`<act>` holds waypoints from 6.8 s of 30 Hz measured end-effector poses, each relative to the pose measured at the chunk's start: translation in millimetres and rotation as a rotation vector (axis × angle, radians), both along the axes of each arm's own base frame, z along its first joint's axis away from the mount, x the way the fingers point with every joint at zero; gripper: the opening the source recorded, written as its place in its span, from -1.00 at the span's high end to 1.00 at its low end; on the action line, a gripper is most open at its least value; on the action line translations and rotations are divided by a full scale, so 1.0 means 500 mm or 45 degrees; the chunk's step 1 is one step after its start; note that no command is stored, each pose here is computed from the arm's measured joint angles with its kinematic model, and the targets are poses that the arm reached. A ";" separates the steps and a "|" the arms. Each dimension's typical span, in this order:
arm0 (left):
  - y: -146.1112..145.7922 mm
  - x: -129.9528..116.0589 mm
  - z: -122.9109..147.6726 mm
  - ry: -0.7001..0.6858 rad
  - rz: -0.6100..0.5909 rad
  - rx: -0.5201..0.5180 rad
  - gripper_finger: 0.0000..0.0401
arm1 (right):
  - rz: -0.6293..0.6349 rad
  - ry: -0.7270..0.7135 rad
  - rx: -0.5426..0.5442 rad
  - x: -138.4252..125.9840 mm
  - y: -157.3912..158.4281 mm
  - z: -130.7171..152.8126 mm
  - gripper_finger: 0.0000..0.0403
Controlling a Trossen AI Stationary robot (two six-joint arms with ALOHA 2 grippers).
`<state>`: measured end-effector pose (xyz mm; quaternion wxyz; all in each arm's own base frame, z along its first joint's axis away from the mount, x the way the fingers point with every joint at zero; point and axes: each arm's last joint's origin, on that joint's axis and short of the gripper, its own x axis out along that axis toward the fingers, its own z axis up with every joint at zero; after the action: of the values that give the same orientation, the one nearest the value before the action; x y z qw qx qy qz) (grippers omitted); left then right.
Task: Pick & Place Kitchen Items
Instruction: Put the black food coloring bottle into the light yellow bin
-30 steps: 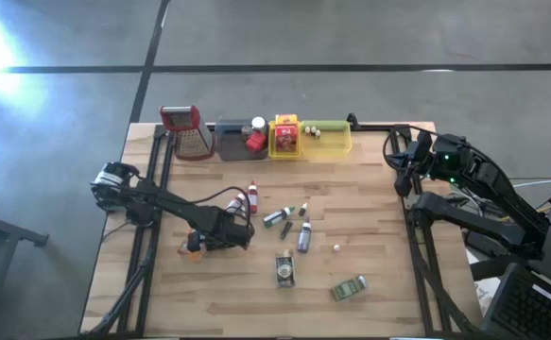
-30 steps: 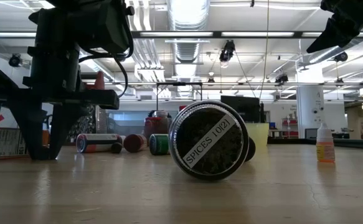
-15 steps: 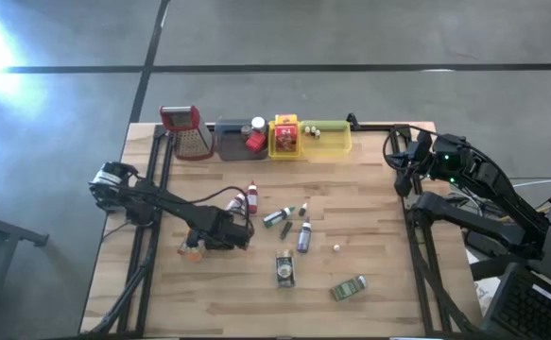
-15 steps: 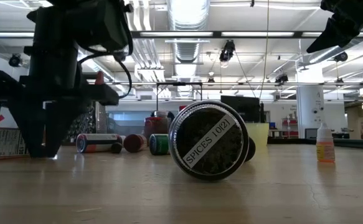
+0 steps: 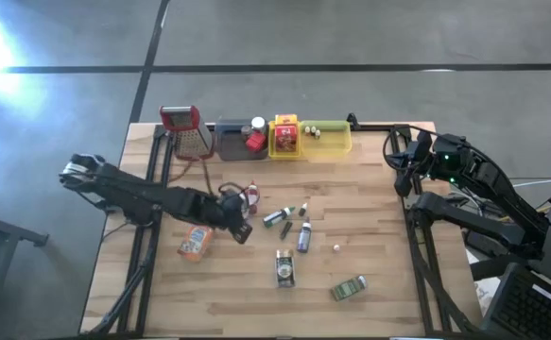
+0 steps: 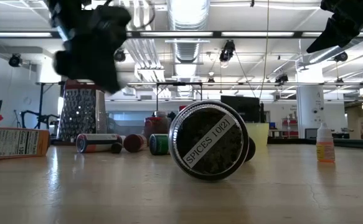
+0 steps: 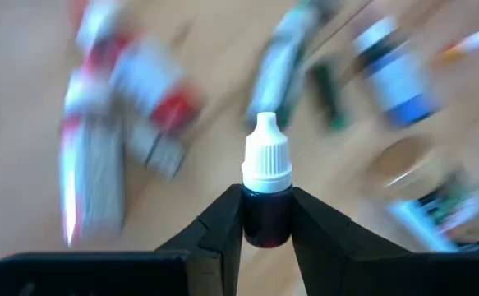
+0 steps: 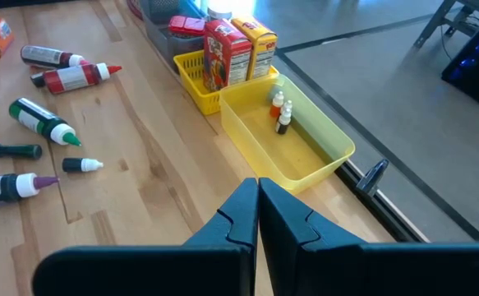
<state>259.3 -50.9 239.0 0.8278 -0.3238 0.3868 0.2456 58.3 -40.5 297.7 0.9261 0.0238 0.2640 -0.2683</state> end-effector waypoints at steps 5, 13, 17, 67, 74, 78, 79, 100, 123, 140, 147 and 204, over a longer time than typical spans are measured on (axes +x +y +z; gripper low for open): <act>0.023 0.022 0.051 -0.267 -0.261 0.215 0.52 | 0.000 0.000 0.000 0.000 0.000 0.000 0.96; 0.072 0.065 0.074 -0.472 -0.438 0.428 0.52 | -0.001 -0.065 -0.046 0.006 -0.005 0.011 0.96; 0.102 0.082 0.065 -0.503 -0.462 0.420 0.52 | -0.017 -0.111 -0.018 0.009 -0.006 0.014 0.96; 0.256 0.299 0.083 -0.603 -0.795 0.625 0.52 | 0.600 -0.275 0.299 0.235 -0.023 0.008 0.00; 0.252 0.306 0.105 -0.749 -0.836 0.679 0.52 | 0.548 -0.274 0.220 0.244 -0.017 0.010 0.06; 0.251 0.309 0.115 -0.818 -0.859 0.716 0.52 | 0.543 -0.281 0.215 0.251 -0.020 0.008 0.06; 0.252 0.309 0.115 -0.819 -0.863 0.725 0.52 | 0.546 -0.291 0.211 0.254 -0.021 0.009 0.05; 0.252 0.310 0.118 -0.835 -0.867 0.756 0.52 | 0.582 -0.324 0.180 0.298 -0.028 -0.002 0.22; 0.253 0.310 0.116 -0.826 -0.870 0.765 0.52 | 0.588 -0.307 0.184 0.306 -0.029 -0.008 0.64; 0.262 0.287 0.115 -0.530 -0.679 0.903 -0.15 | 0.543 -0.305 0.232 0.298 -0.031 -0.007 0.68; 0.268 0.250 0.125 -0.291 -0.485 0.894 -0.43 | 0.434 -0.236 0.233 0.295 -0.068 -0.025 0.68; 0.199 -0.066 0.094 -0.778 -0.295 1.110 -0.42 | -0.111 -0.119 0.246 0.419 -0.391 -0.252 0.67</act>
<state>226.3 48.6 286.0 0.9817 0.0376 0.0242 0.1852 267.8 -235.8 171.9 0.9183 0.1371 0.2439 -0.2800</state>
